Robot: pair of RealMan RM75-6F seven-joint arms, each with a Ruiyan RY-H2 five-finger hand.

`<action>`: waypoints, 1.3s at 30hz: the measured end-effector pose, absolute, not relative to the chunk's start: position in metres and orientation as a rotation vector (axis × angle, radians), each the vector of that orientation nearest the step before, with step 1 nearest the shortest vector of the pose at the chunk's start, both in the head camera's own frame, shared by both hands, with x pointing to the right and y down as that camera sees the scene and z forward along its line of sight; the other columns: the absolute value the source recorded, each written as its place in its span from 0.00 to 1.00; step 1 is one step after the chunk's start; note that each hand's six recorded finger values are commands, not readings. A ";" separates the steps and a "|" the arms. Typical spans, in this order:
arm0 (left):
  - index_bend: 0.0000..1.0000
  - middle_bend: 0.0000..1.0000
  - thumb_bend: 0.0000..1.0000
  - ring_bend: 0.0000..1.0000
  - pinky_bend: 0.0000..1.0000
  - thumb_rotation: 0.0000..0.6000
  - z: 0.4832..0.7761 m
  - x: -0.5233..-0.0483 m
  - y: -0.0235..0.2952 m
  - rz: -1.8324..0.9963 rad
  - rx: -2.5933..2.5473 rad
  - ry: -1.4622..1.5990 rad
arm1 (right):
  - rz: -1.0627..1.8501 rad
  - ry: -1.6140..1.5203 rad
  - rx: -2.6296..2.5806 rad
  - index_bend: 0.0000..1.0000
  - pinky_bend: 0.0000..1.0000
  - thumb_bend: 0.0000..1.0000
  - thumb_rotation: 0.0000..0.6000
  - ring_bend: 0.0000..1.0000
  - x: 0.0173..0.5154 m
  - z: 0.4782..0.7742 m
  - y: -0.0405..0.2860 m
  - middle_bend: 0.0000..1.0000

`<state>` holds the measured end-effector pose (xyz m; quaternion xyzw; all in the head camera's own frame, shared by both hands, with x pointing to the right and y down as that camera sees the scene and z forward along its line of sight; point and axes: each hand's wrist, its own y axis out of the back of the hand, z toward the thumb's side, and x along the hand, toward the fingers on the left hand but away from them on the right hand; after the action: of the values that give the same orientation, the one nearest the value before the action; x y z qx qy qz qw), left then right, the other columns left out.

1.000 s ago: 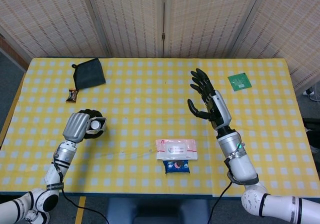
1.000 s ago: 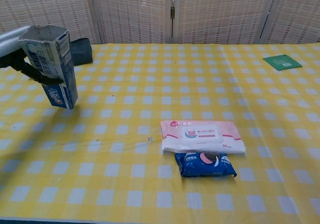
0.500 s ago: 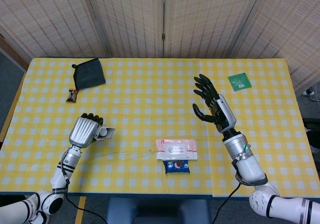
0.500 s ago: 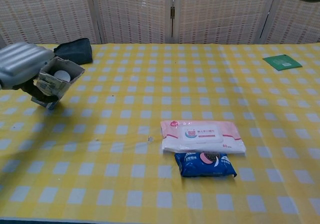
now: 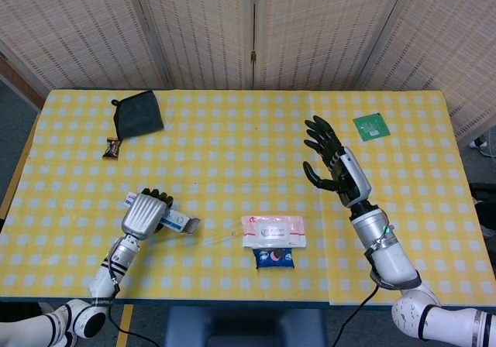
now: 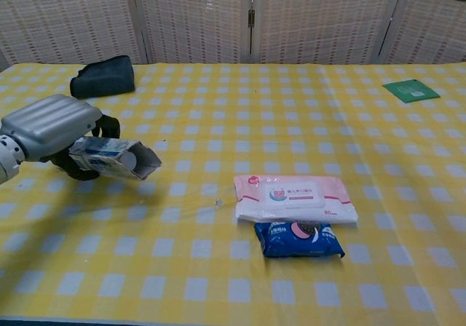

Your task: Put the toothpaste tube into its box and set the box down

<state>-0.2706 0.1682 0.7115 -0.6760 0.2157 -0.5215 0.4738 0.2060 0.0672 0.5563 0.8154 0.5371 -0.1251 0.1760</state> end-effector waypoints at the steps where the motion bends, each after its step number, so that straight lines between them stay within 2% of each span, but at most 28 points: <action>1: 0.45 0.49 0.81 0.38 0.43 1.00 0.713 -0.268 0.171 -1.269 -1.668 0.532 | -0.356 1.520 2.310 0.00 0.09 0.48 1.00 0.06 0.206 0.556 0.068 0.08; 5: 0.39 0.43 0.77 0.32 0.34 1.00 0.719 -0.260 0.176 -1.255 -1.679 0.526 | -0.355 1.518 2.305 0.00 0.09 0.48 1.00 0.05 0.206 0.555 0.068 0.08; 10: 0.27 0.28 0.68 0.17 0.21 1.00 0.725 -0.258 0.177 -1.268 -1.662 0.502 | -0.347 1.524 2.304 0.00 0.09 0.48 1.00 0.05 0.208 0.550 0.069 0.08; 18: 0.11 0.10 0.45 0.02 0.03 1.00 0.729 -0.260 0.186 -1.342 -1.682 0.424 | -0.339 1.530 2.311 0.00 0.09 0.48 1.00 0.05 0.209 0.542 0.072 0.08; 25: 0.08 0.06 0.43 0.00 0.01 1.00 0.717 -0.259 0.189 -1.366 -1.715 0.395 | -0.356 1.535 2.337 0.00 0.09 0.48 1.00 0.06 0.210 0.538 0.074 0.08; 29: 0.08 0.06 0.43 0.00 0.01 1.00 0.699 -0.263 0.186 -1.363 -1.747 0.424 | -0.433 1.560 2.404 0.00 0.07 0.48 1.00 0.05 0.216 0.537 0.075 0.07; 35: 0.08 0.06 0.43 0.01 0.00 1.00 0.658 -0.293 0.173 -1.366 -1.816 0.570 | -0.711 1.606 2.612 0.00 0.00 0.47 1.00 0.01 0.237 0.536 0.086 0.01; 39: 0.09 0.07 0.43 0.01 0.00 1.00 0.635 -0.316 0.170 -1.354 -1.881 0.733 | -1.022 1.620 2.785 0.00 0.00 0.46 1.00 0.01 0.260 0.536 0.101 0.01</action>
<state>-0.3158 0.1703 0.6346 -0.7255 0.2827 -0.5221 0.3480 0.2603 0.1006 0.5357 0.8180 0.4759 -0.3002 -0.1192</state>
